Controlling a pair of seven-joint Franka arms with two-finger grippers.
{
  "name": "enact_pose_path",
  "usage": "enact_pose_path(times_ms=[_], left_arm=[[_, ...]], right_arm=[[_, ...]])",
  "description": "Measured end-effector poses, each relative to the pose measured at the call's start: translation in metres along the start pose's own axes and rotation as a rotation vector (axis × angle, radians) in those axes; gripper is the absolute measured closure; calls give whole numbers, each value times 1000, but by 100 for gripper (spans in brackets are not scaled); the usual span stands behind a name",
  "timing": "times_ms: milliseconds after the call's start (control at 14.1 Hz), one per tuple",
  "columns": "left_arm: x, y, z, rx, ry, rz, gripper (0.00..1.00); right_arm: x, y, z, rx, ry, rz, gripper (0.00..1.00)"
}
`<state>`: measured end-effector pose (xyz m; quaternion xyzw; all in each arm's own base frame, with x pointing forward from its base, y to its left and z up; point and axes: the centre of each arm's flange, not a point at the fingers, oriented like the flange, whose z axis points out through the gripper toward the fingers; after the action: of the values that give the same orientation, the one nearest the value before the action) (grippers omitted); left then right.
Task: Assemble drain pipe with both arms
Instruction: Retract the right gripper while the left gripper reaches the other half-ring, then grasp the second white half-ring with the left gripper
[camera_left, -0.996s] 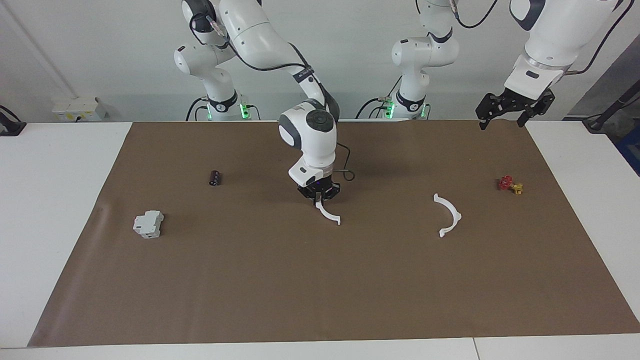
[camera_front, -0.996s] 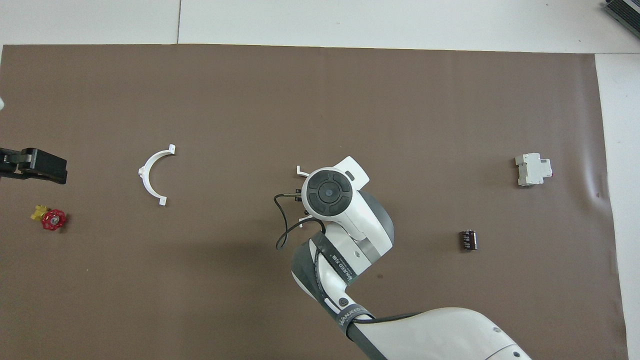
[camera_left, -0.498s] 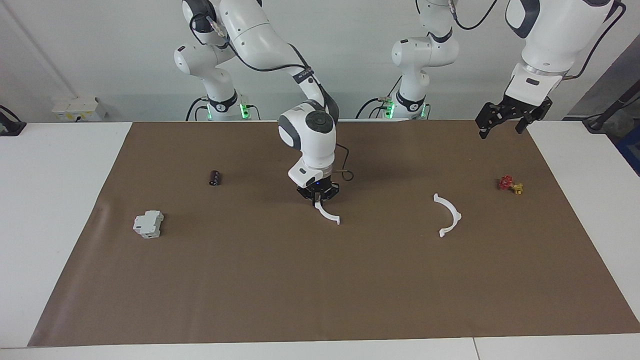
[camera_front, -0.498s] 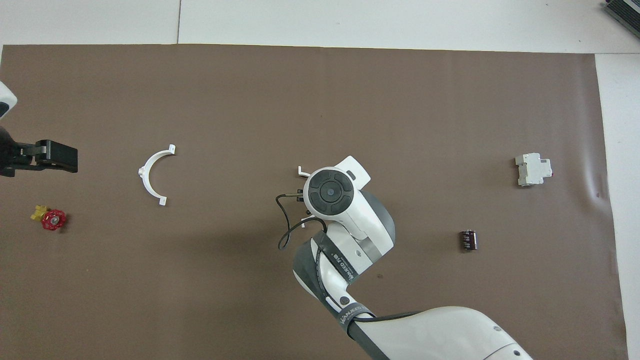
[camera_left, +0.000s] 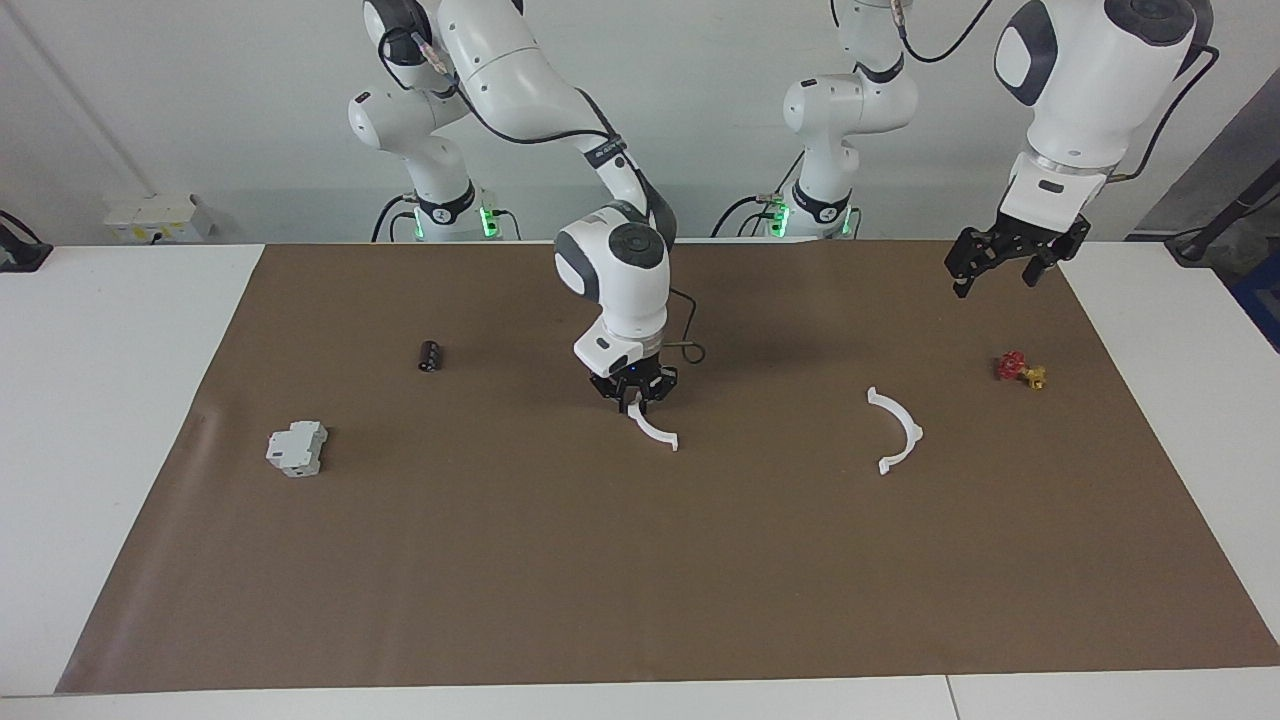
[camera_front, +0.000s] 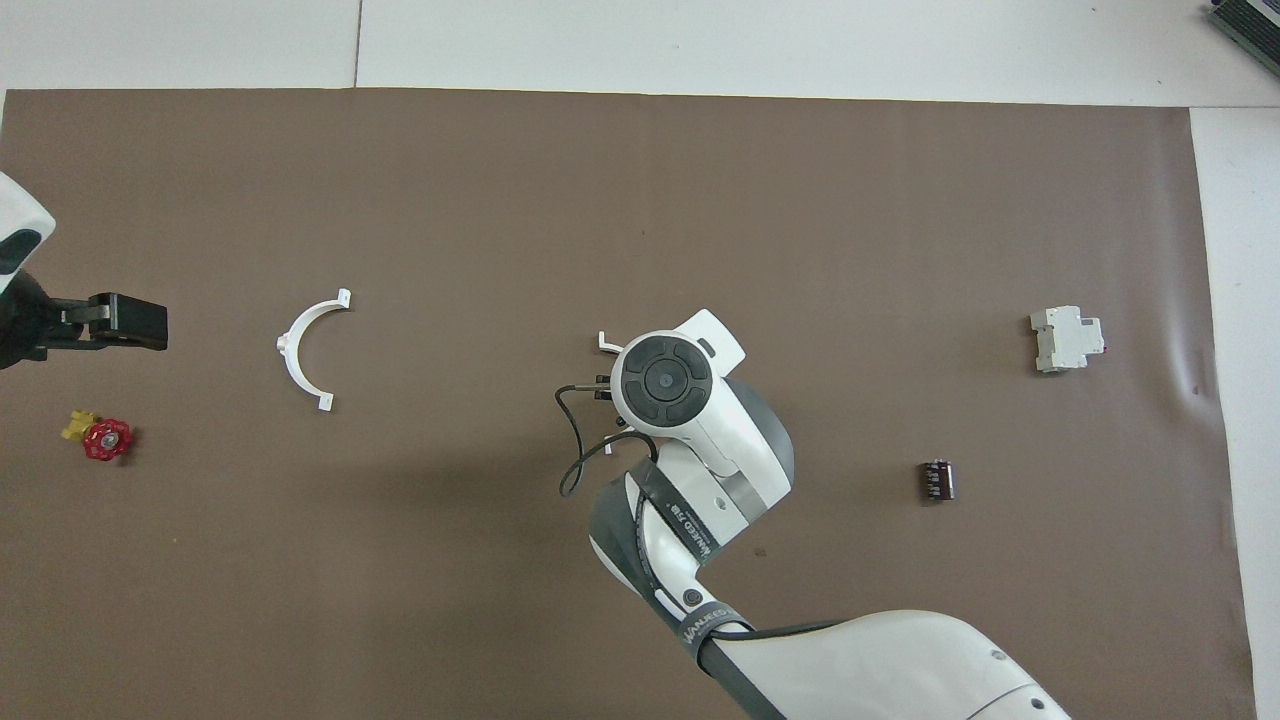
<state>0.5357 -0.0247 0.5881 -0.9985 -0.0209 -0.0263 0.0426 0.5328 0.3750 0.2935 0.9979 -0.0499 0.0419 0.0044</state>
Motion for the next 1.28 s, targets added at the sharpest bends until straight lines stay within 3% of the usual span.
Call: enact_pose_path(times_ms=[285, 356, 498, 712, 996, 1281], left_arm=[[2, 6, 37, -5, 23, 9, 0], [2, 7, 48, -7, 32, 11, 0], [1, 9, 73, -11, 52, 13, 0], [0, 12, 114, -18, 66, 18, 0], [11, 16, 153, -30, 68, -33, 0], [16, 13, 202, -52, 110, -131, 0]], right_arm=[[41, 42, -38, 28, 44, 88, 3], [57, 67, -58, 30, 52, 123, 0], [86, 132, -98, 15, 44, 150, 0], [106, 235, -135, -31, -33, 128, 0], [102, 336, -166, -56, -145, 104, 0], [91, 411, -207, -37, -154, 59, 0]])
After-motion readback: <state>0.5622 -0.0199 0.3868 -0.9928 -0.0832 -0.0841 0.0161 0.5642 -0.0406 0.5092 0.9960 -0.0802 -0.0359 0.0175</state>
